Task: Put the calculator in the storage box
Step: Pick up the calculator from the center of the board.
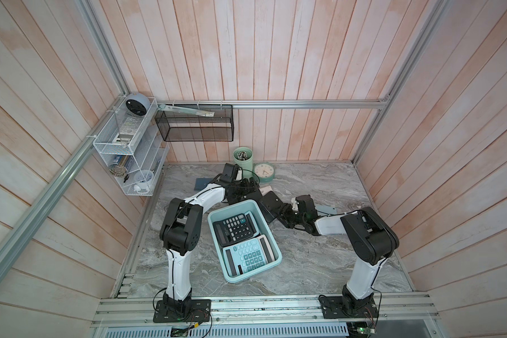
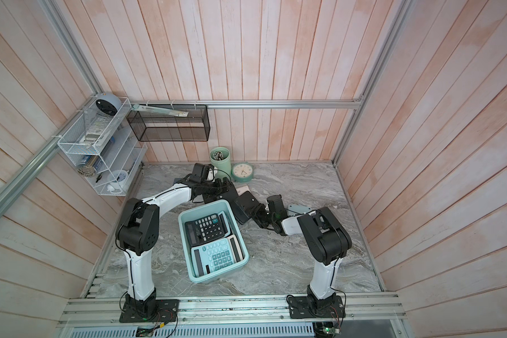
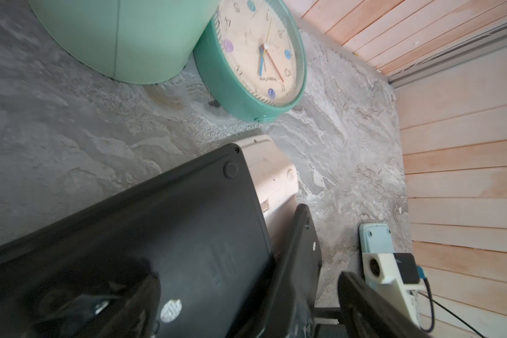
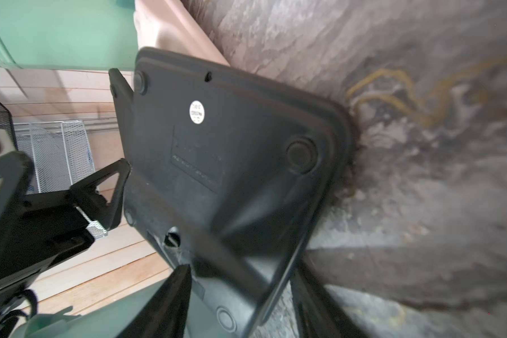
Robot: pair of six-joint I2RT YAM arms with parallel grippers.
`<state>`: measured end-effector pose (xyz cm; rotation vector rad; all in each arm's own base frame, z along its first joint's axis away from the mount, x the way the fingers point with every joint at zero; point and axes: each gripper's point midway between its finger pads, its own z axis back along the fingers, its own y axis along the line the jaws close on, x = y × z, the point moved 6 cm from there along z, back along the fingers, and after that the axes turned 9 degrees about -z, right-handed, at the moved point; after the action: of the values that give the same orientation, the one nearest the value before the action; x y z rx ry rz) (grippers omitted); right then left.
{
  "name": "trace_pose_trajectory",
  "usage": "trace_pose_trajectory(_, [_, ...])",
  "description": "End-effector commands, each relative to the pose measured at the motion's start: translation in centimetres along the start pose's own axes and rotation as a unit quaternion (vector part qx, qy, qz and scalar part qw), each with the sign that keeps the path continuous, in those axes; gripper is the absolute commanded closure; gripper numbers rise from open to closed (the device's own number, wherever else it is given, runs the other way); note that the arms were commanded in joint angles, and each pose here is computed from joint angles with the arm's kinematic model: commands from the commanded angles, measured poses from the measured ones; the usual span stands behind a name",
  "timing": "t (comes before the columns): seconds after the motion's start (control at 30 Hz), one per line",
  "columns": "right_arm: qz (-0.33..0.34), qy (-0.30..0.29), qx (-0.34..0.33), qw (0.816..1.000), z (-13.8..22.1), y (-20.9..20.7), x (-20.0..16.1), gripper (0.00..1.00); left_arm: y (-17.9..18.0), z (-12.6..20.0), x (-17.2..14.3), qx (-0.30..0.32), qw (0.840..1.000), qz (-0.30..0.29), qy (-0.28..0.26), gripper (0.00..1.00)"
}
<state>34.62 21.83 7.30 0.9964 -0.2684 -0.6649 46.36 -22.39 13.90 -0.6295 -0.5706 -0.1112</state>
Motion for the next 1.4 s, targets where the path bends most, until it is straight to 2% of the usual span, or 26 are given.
trace_pose_trajectory(0.0, [-0.033,-0.024,-0.024,0.999,-0.7,-2.4,0.0,0.39,-0.8,-1.7,0.0,-0.028,0.999,-0.016,0.002,0.01])
trace_pose_trajectory(0.17, [-0.032,-0.053,-0.028,0.998,-0.3,-2.5,0.5,0.39,-0.5,-3.6,-1.2,-0.036,0.999,-0.012,0.020,0.02])
trace_pose_trajectory(0.33, [-0.025,-0.076,-0.036,0.996,0.5,-2.4,1.1,0.38,-0.5,-4.1,-1.7,-0.045,0.999,-0.005,0.023,0.05])
trace_pose_trajectory(0.4, [-0.019,-0.068,-0.030,0.997,0.1,-1.9,1.4,0.38,-0.8,-4.1,-1.7,-0.058,0.998,0.001,0.022,0.06])
trace_pose_trajectory(0.57, [-0.039,-0.034,0.041,0.998,-1.8,-0.9,1.8,0.40,-2.1,-3.9,-2.0,-0.112,0.993,0.026,0.018,0.10])
trace_pose_trajectory(0.83, [-0.050,-0.033,0.087,0.994,-2.0,-1.3,1.8,0.43,-3.7,-2.9,-2.3,-0.181,0.981,0.062,0.002,0.19])
trace_pose_trajectory(1.1, [-0.059,-0.035,0.170,0.983,-1.3,0.7,2.1,0.48,-3.7,-3.1,-3.0,-0.192,0.979,0.073,0.008,0.31])
trace_pose_trajectory(1.37, [-0.054,-0.035,0.192,0.979,-0.2,1.8,1.9,0.55,-4.0,-2.7,-3.3,-0.191,0.979,0.069,0.006,0.35])
